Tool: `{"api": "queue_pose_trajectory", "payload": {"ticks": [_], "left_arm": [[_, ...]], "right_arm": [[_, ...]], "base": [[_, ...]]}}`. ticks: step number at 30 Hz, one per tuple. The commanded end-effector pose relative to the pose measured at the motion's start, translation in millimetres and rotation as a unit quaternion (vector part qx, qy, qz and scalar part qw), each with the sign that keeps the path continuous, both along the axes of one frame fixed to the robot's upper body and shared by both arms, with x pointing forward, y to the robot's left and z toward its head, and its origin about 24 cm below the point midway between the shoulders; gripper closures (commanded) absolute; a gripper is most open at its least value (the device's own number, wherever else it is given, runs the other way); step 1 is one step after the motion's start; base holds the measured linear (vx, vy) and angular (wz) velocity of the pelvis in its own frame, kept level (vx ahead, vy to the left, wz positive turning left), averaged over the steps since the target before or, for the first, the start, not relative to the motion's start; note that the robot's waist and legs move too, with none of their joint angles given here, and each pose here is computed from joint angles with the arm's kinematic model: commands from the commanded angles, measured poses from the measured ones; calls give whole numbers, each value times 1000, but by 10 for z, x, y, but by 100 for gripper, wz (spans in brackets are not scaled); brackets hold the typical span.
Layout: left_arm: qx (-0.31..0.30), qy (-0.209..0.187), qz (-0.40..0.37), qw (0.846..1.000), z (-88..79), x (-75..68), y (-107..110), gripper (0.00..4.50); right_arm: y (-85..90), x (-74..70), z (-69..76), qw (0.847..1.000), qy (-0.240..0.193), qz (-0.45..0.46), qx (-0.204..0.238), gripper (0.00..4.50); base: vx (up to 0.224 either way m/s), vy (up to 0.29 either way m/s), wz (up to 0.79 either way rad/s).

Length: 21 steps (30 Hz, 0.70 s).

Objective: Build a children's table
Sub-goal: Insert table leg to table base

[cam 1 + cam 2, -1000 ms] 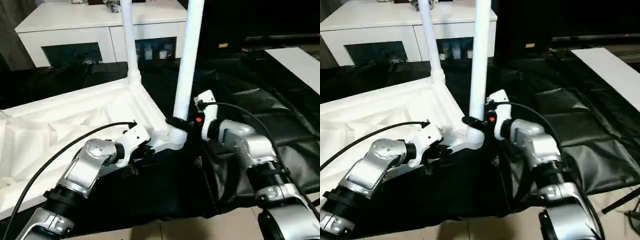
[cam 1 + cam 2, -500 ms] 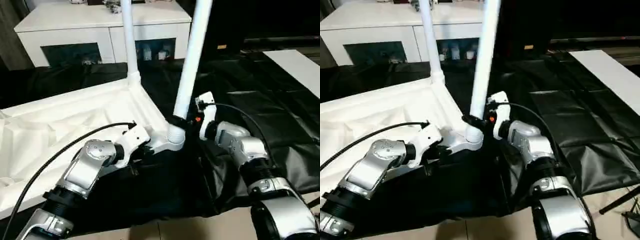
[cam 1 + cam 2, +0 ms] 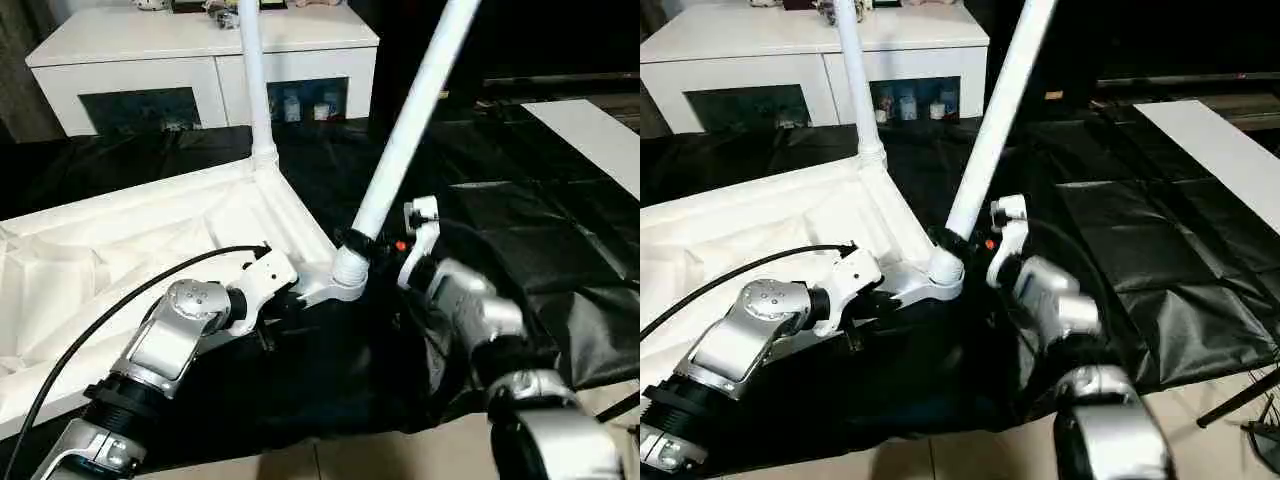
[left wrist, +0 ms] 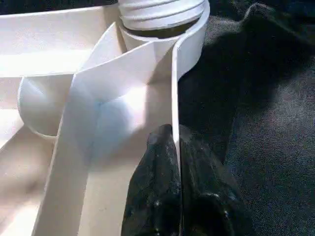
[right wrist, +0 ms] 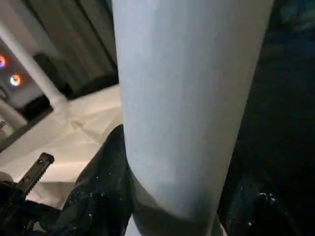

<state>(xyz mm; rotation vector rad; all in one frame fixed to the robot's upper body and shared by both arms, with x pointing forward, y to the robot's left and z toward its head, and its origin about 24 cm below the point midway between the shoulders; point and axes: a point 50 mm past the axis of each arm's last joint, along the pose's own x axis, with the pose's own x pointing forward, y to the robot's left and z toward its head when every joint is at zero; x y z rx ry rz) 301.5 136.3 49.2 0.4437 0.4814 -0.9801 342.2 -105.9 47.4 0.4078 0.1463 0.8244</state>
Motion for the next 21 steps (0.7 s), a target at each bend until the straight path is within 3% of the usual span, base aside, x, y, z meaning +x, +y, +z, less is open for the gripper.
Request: {"api": "queue_pose_trajectory", "payload": {"ticks": [1, 9, 16, 21], "left_arm": [[10, 9, 18, 1000, -68, -23, 51, 450], [13, 8, 19, 1000, -49, -15, 68, 450], [16, 4, 27, 1000, -54, -26, 70, 450], [15, 2, 31, 999, -62, -29, 59, 450]], "right_arm": [[62, -83, -105, 1000, 6, 14, -9, 264], [91, -205, -195, 999, -24, 15, -35, 264], [119, -328, -191, 991, -82, 32, -105, 264], [125, -357, -186, 987, -88, 41, -126, 264]], "base": [[0, 0, 0], [0, 0, 0], [0, 0, 0], [0, 0, 0]]}}
